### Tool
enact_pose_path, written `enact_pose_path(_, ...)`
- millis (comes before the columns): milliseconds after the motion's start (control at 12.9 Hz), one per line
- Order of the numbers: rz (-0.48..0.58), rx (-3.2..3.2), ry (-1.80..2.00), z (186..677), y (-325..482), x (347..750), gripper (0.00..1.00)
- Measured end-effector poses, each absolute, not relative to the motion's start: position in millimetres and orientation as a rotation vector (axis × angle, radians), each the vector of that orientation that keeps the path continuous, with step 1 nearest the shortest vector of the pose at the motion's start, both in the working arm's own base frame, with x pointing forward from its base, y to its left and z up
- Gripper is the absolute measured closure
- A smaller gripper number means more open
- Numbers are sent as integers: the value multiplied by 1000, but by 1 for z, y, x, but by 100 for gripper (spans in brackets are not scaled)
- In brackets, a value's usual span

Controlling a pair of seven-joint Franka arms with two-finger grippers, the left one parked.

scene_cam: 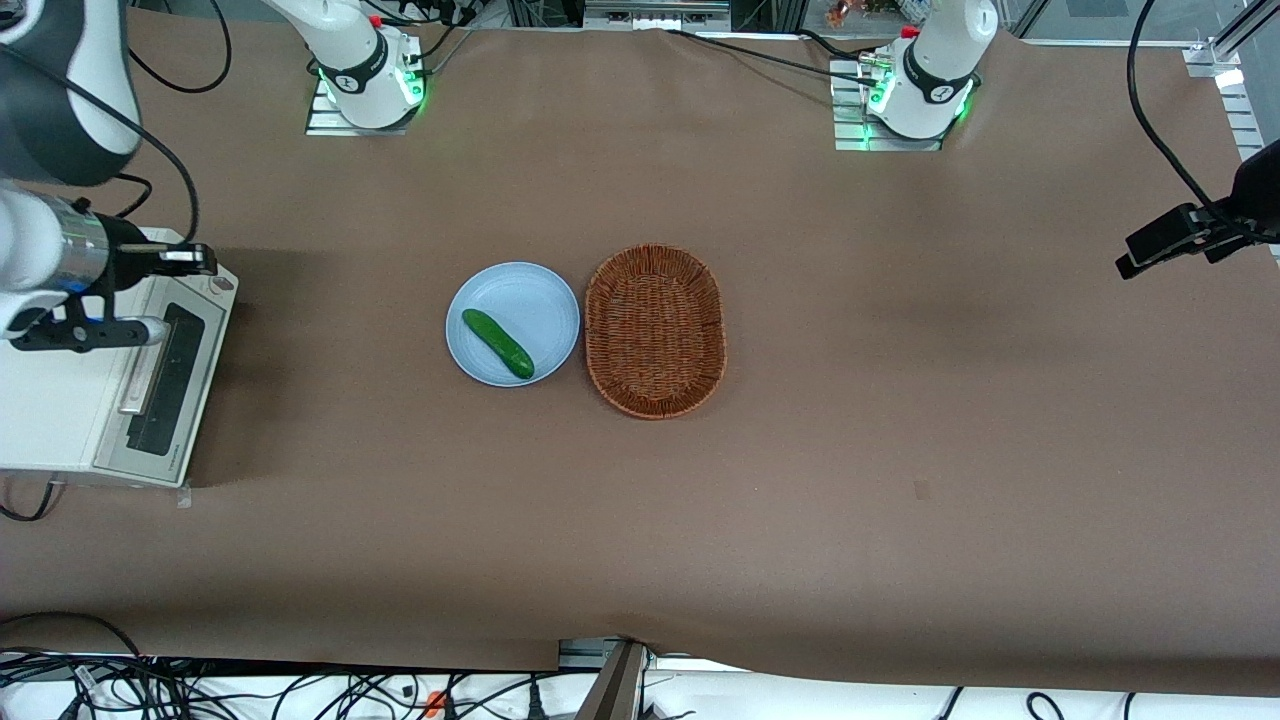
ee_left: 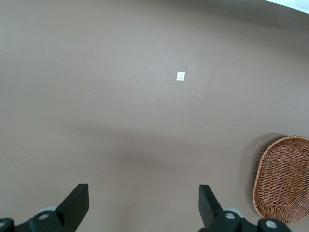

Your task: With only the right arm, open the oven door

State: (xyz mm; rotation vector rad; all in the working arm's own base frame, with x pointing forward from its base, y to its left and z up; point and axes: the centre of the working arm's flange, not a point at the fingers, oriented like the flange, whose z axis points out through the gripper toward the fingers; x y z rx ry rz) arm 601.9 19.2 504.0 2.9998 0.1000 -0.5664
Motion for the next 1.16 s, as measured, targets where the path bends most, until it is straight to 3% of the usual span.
enact_pose_path(232, -588, 2873, 165, 472, 36, 612, 99)
enact_pose_path(697, -619, 2688, 457, 391, -7, 648, 99)
enact_pose_path(1161, -692, 2519, 607, 359, -46, 653, 99)
